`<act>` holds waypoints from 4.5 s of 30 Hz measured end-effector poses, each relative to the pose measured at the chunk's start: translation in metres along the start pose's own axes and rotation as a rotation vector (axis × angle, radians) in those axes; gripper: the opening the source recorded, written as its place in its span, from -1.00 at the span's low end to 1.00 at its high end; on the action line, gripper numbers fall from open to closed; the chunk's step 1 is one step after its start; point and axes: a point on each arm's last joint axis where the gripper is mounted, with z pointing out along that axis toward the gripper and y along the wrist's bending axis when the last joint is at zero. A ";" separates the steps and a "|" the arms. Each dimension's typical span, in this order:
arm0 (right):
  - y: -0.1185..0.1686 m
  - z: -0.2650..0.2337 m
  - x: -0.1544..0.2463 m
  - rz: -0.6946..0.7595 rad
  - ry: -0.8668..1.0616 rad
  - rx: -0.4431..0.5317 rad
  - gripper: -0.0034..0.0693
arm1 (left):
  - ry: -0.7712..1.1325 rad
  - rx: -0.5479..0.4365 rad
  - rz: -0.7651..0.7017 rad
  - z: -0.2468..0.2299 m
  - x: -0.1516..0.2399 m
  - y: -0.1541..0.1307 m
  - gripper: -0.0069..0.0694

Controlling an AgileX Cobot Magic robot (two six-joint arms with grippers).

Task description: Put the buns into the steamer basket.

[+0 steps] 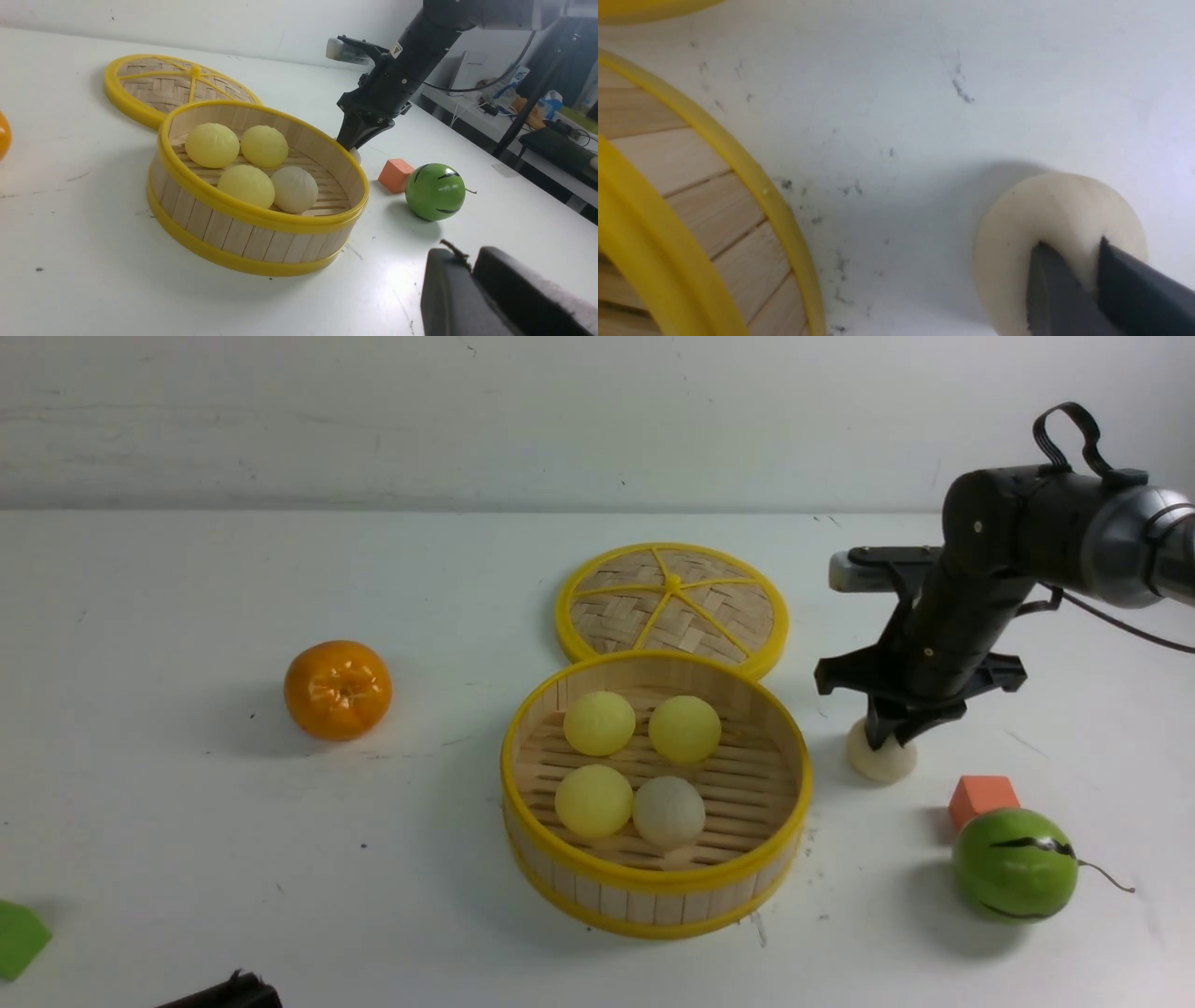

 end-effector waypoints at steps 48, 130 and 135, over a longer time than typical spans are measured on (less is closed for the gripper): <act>0.108 -0.083 0.032 -0.183 -0.029 -0.140 0.56 | 0.013 -0.002 0.000 0.000 0.001 0.000 -0.55; -0.062 -0.121 0.378 0.066 -1.183 0.011 -0.96 | 0.016 -0.003 0.000 0.000 0.001 0.000 -0.39; -0.056 -0.111 0.383 -0.065 -1.059 0.021 -0.96 | 0.016 -0.003 0.000 0.000 0.001 0.000 -0.36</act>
